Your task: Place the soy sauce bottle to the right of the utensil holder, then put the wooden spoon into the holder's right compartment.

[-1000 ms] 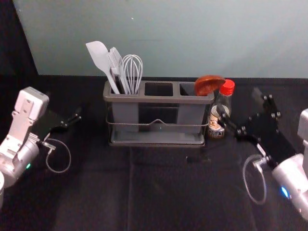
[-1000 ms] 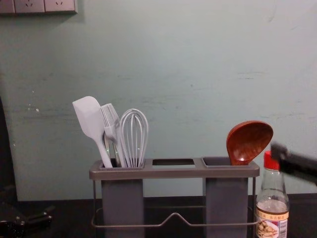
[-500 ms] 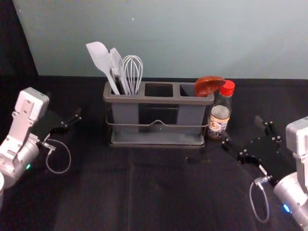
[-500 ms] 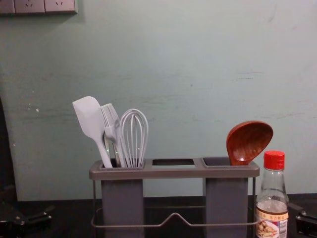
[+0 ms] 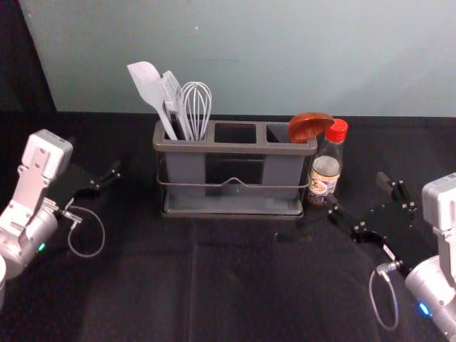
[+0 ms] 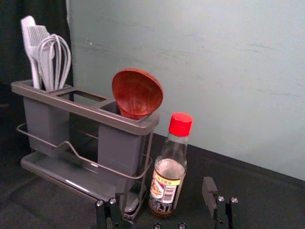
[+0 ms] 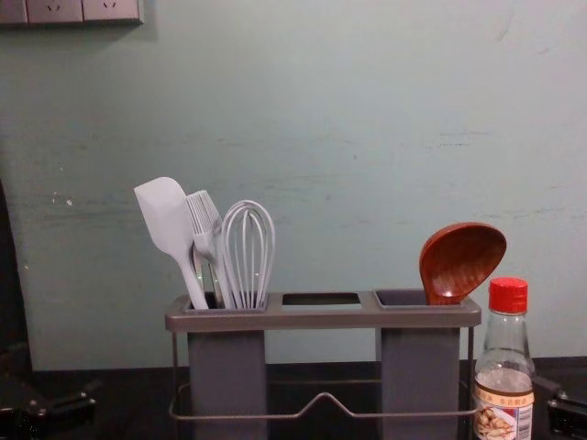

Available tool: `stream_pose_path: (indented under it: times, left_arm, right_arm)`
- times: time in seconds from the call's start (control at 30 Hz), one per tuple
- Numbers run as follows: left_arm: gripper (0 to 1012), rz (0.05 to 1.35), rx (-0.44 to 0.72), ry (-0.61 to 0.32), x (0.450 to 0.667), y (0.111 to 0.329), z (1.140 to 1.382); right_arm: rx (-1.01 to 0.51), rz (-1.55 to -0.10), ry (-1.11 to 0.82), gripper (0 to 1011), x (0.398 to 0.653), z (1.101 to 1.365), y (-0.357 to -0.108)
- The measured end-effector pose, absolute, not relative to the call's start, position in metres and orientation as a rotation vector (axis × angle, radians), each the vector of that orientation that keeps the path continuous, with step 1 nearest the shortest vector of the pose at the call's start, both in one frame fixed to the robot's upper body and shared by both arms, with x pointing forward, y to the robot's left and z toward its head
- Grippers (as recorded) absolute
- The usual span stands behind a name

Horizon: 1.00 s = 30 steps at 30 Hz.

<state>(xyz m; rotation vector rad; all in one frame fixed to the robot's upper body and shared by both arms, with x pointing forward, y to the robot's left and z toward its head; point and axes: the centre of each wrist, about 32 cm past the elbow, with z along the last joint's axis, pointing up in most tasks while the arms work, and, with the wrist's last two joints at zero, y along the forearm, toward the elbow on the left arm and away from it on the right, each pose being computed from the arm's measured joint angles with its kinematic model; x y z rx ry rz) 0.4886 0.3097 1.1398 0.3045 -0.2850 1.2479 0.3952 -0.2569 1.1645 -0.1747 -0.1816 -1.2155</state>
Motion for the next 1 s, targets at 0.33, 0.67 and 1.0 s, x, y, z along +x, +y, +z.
stream_pose_path:
  times: [0.33,0.67,1.0]
  left_arm:
    - [1005,1.248,0.304,-0.285,0.489,0.31,1.14]
    - [1005,1.248,0.304,-0.285,0.489,0.31,1.14]
    - [1005,1.248,0.304,-0.285,0.489,0.31,1.14]
  right_arm:
    - [-0.325,-1.258,-0.171,1004,0.401,1.153,-0.258]
    - [-0.461,-1.346,-0.18,1004,0.428,1.145,-0.282]
    - [-0.454,-1.347,-0.237,1004,0.475,1.148,-0.294]
